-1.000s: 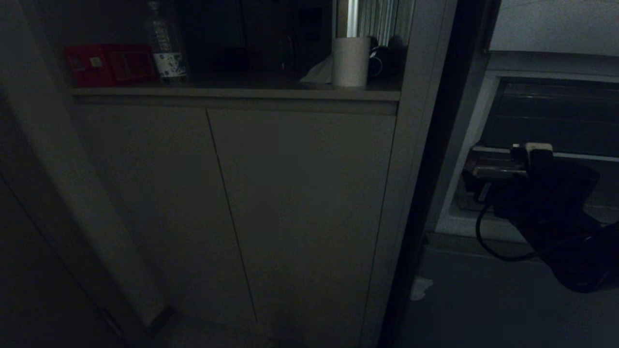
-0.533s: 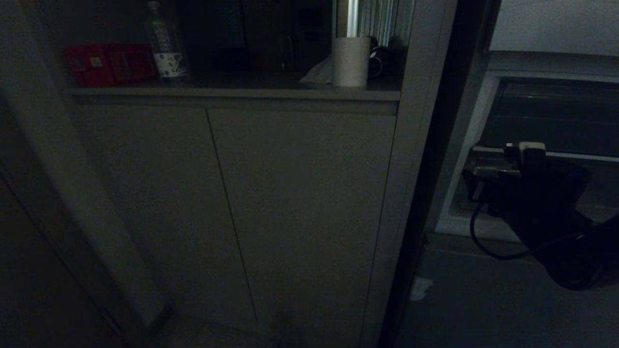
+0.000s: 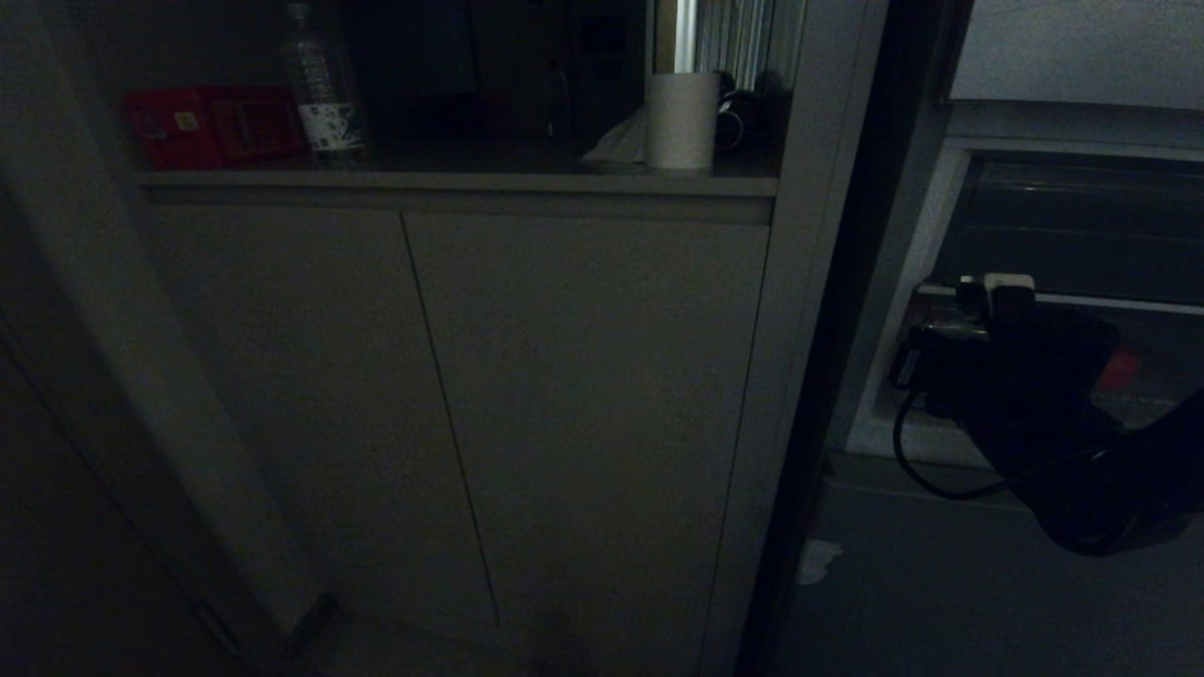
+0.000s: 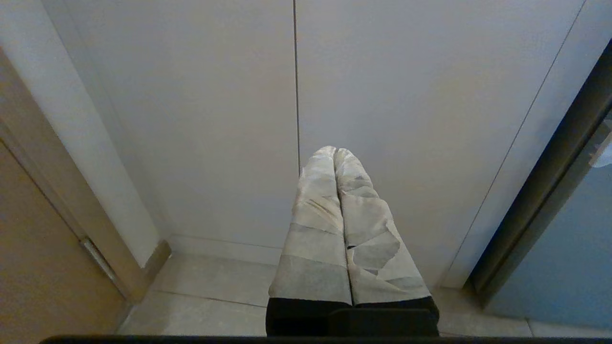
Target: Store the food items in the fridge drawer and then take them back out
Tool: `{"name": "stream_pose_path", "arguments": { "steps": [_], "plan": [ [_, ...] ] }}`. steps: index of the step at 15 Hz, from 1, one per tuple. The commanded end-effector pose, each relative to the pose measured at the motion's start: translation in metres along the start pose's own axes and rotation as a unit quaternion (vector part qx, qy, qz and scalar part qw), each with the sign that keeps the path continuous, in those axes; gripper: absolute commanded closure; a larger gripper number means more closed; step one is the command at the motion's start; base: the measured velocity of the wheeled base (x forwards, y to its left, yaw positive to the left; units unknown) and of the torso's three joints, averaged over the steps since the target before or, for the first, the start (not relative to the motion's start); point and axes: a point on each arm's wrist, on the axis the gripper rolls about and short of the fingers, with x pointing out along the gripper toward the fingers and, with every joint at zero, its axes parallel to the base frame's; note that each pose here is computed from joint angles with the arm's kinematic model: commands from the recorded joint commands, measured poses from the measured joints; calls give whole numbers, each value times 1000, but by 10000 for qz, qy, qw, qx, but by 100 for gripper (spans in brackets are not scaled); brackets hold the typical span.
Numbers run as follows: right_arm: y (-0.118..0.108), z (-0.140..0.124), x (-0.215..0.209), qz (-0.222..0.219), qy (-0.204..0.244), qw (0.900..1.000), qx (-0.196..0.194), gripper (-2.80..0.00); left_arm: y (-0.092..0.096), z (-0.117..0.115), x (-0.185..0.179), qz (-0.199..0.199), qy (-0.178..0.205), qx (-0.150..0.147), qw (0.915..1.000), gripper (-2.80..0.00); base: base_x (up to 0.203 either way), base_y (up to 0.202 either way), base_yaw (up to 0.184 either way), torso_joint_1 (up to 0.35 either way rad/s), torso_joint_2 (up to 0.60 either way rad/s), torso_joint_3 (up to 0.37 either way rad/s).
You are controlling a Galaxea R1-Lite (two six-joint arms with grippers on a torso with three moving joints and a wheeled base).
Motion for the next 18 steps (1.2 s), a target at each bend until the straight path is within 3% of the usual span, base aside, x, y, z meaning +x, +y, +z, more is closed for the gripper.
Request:
{"name": "stream_pose_path", "arguments": {
  "steps": [1, 9, 18],
  "plan": [
    [0, 2, -3, 11, -40, 10000, 17, 0, 0, 0, 0, 0, 1, 0, 10000, 0, 0, 0, 0, 0, 0, 0],
    [-16, 17, -68, 49, 154, 9987, 478, 0, 0, 0, 0, 0, -1, 0, 10000, 0, 0, 0, 0, 0, 0, 0],
    [-16, 6, -136, 389, 613, 9965, 417, 0, 0, 0, 0, 0, 2, 0, 10000, 0, 0, 0, 0, 0, 0, 0]
  ]
}}
